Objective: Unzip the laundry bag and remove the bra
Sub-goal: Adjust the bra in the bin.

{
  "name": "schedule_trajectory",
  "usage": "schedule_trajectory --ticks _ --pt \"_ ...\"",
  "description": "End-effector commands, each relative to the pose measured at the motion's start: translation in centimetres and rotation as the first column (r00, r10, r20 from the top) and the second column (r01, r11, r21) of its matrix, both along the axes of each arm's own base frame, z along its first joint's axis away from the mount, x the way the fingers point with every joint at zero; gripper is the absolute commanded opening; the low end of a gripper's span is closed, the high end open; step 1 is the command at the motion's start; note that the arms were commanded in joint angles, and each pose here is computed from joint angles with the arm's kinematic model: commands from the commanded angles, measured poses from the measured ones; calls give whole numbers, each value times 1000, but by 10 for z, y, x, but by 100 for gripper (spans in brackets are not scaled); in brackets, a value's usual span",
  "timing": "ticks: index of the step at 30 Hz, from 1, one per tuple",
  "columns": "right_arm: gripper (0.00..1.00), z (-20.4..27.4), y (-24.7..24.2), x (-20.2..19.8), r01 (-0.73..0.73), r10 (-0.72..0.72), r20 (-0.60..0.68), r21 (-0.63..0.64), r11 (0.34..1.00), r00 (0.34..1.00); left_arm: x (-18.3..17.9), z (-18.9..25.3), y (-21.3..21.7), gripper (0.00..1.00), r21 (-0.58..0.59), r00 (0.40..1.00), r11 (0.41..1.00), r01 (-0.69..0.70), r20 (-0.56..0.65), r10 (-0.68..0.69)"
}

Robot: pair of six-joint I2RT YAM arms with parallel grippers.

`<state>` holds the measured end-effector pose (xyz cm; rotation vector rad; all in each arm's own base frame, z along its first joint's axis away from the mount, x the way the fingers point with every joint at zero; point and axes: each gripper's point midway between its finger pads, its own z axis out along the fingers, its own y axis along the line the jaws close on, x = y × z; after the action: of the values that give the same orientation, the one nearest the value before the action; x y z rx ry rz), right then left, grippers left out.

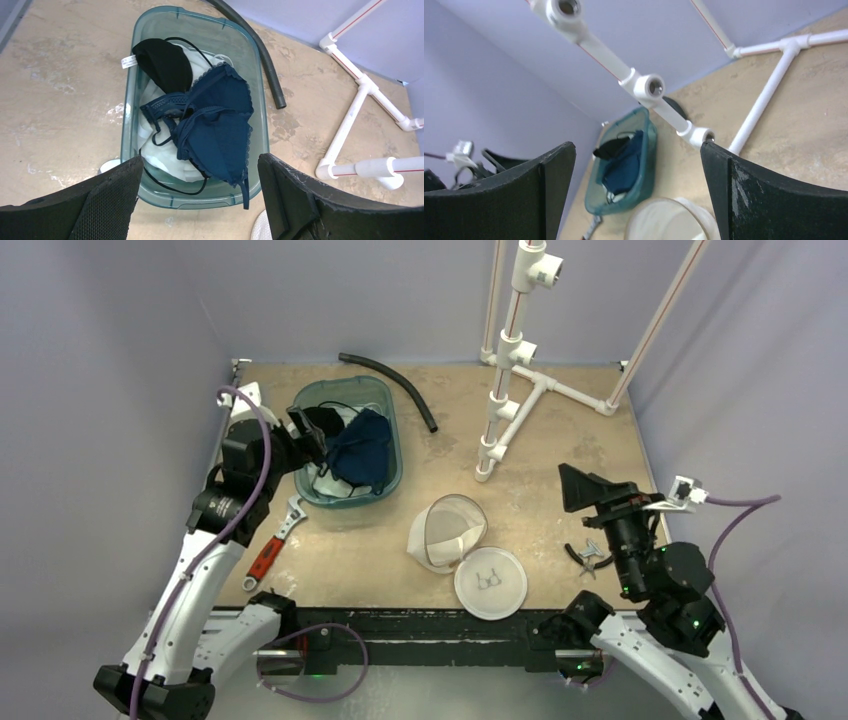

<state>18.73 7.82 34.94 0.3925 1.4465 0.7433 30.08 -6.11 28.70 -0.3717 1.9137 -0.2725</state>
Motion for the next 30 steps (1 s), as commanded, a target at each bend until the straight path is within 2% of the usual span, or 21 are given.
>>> schedule_trajectory --ticks 1,6,10,13,21,30 --pt "98 20 -18 3 95 -99 31 94 991 995 -6 -4 14 84 13 998 998 -69 -9 69" --pt "98 8 -13 12 113 -113 -62 -12 994 992 -14 -15 17 83 48 997 997 -61 -37 63" --pt "98 18 22 5 -77 77 -8 -73 994 997 -21 -17 22 83 59 998 996 -64 -14 65" --pt "98 14 38 6 -142 143 4 -103 985 990 -25 -20 28 83 62 995 993 -99 -17 100" --pt "98 5 28 14 -72 73 -3 -152 986 997 -31 -29 29 82 71 994 993 -95 -54 99" --pt "98 -26 7 12 14 -16 -23 -92 996 1000 -34 -40 30 82 74 991 992 -99 -78 104"
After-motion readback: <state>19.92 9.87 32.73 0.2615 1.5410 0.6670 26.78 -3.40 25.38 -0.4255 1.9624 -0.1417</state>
